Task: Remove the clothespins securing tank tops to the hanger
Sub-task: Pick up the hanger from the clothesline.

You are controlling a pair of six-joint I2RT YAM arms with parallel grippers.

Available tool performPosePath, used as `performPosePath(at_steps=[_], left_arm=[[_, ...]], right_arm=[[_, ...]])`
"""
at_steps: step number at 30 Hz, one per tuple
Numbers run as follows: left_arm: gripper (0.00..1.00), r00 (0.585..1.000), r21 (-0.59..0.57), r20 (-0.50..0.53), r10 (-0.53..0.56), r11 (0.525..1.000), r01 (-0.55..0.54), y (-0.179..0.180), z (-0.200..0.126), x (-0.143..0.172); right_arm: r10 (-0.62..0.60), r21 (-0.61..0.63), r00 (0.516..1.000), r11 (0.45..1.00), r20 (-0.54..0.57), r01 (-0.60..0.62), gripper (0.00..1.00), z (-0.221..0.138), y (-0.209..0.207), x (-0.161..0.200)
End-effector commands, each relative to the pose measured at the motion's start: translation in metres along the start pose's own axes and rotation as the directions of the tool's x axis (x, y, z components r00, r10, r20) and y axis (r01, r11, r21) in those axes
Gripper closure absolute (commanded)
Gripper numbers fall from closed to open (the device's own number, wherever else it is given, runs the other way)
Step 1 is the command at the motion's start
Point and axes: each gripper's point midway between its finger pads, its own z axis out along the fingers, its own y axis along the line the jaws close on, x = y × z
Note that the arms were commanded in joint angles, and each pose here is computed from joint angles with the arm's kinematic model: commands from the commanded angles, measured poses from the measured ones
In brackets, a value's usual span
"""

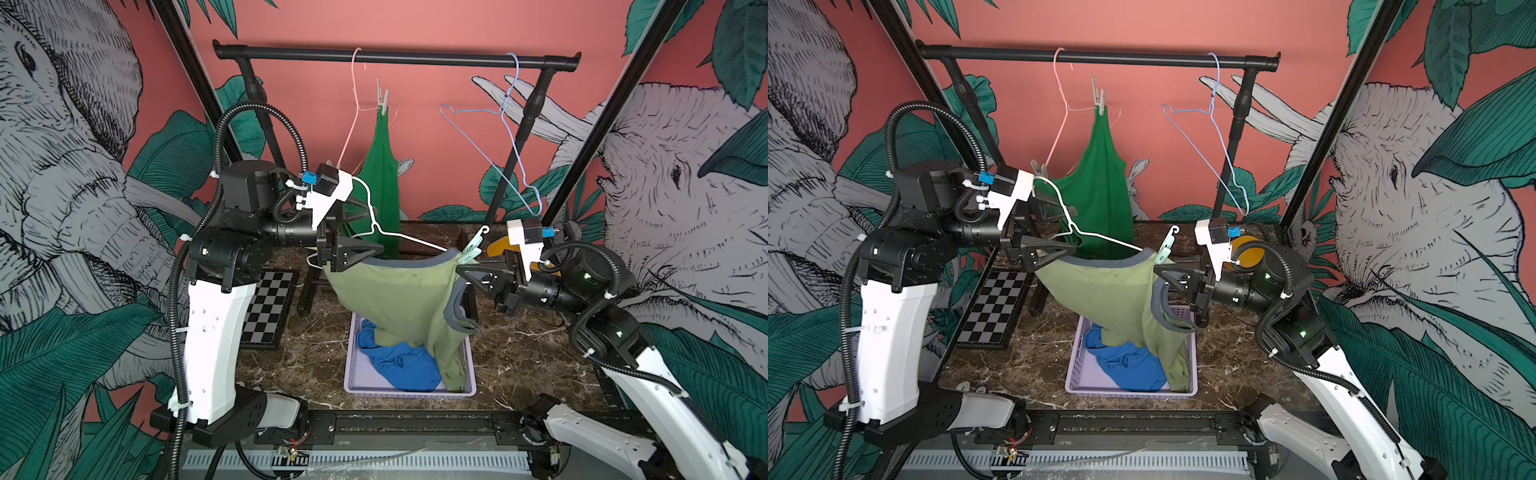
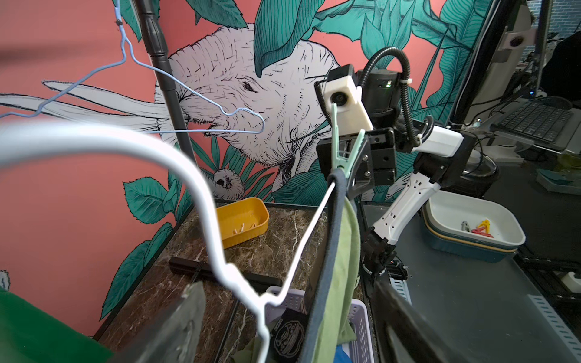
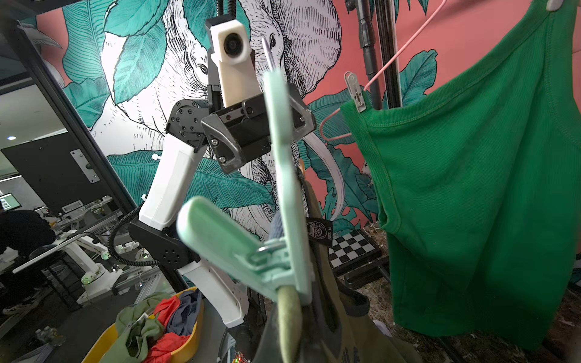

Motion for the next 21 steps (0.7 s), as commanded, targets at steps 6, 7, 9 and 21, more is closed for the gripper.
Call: performPosePath(at_steps=[6,7,9,21], left_arm=[[0.37,0.999,0.062,0.032,0.002,0.998,-0.004,-0.018,-0.005,-0.004],[0.40,0.999,0.062,0.033,0.003,0.998,-0.005,-0.018,-0.005,-0.004],[0.46,0.999,0.065,0.035,0.004,0.998,-0.006,-0.020,-0.005,-0.005],[1.00,1.000,0.053,0.026,-0.002,0.999,0.001,-0.022,-0.008,0.001]], right_arm=[[-0.078,-0.084,0.992,0.993,0.094,0.086,1.00,-0.001,0.021,-0.028],[-0.076,-0.086,0.993,0.993,0.091,0.084,1.00,0.000,0.020,-0.027],[-0.074,-0.087,0.994,0.993,0.085,0.081,1.00,0.002,0.019,-0.025],[-0.054,-0.060,0.997,0.997,0.058,0.058,1.00,0.004,0.008,-0.009]])
